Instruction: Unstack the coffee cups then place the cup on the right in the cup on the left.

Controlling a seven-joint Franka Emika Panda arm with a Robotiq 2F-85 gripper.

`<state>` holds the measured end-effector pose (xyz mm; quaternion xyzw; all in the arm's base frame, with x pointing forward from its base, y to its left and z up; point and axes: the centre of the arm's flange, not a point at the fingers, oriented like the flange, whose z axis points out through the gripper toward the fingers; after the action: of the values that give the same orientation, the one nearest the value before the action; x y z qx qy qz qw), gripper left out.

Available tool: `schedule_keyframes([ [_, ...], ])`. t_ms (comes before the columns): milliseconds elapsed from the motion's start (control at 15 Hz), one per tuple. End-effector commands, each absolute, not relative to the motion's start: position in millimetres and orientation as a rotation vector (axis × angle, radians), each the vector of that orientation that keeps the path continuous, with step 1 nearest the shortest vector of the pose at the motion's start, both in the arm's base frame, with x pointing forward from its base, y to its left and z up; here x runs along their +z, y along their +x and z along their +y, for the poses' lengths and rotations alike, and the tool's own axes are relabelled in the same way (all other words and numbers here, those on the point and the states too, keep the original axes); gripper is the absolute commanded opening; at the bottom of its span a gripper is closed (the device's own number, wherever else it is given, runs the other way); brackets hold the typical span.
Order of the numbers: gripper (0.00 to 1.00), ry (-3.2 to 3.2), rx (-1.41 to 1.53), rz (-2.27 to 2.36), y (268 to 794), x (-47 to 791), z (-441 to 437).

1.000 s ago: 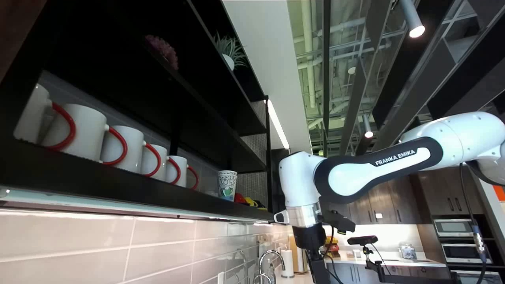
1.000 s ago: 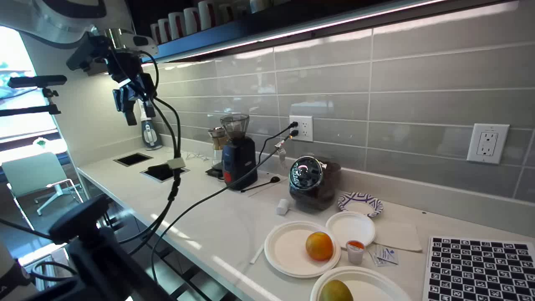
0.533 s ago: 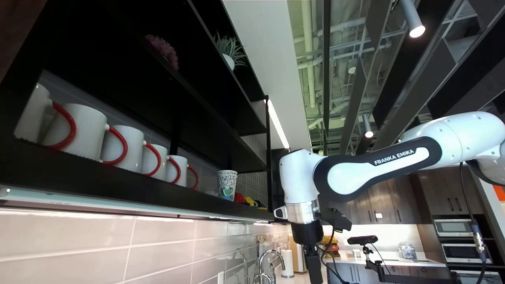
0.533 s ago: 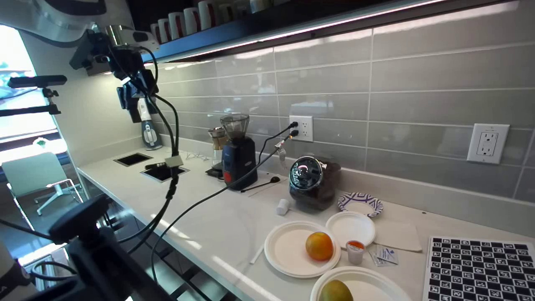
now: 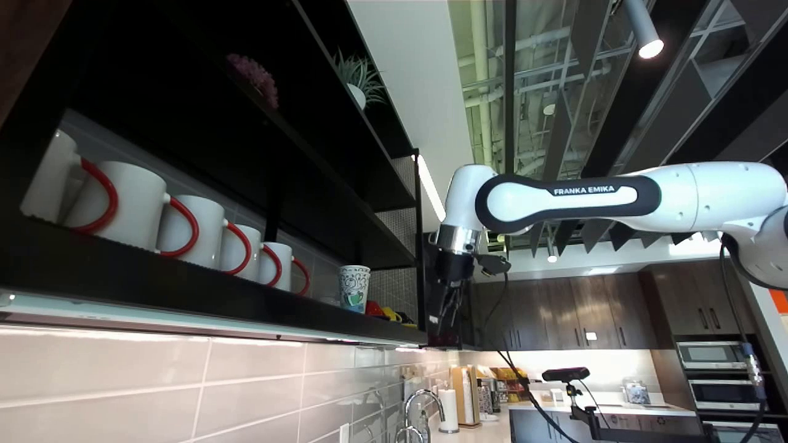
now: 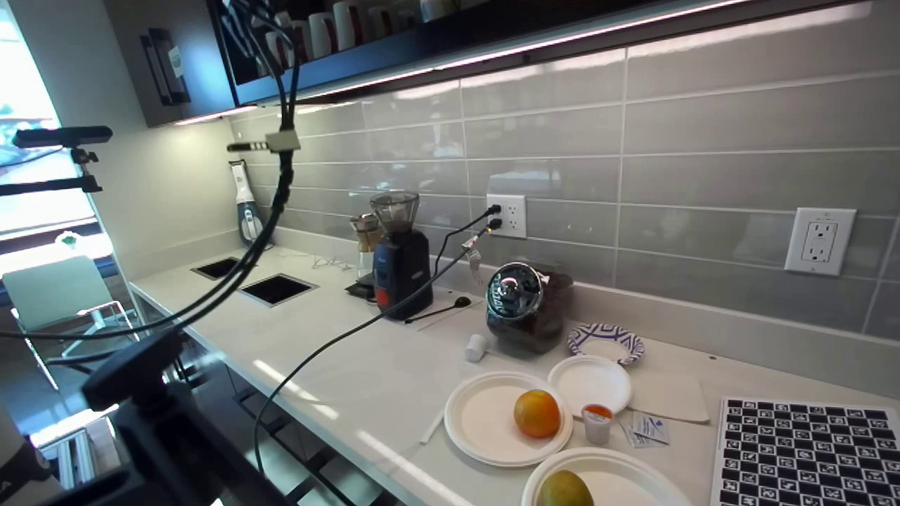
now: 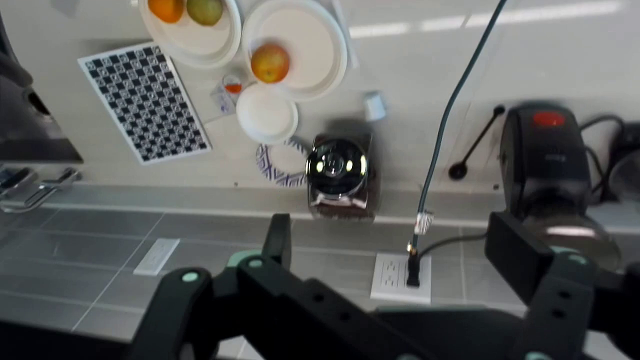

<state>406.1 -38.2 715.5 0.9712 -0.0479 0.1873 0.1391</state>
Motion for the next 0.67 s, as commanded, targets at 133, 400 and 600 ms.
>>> schedule_keyframes([
  [133, 1.00, 2.672, 0.995, -0.285, 466.6, 821.2, -42.9],
  [400, 1.00, 2.690, 1.045, -0.288, 455.4, 815.8, -44.3],
  [600, 1.00, 2.690, 1.051, -0.303, 463.5, 816.7, -45.9],
])
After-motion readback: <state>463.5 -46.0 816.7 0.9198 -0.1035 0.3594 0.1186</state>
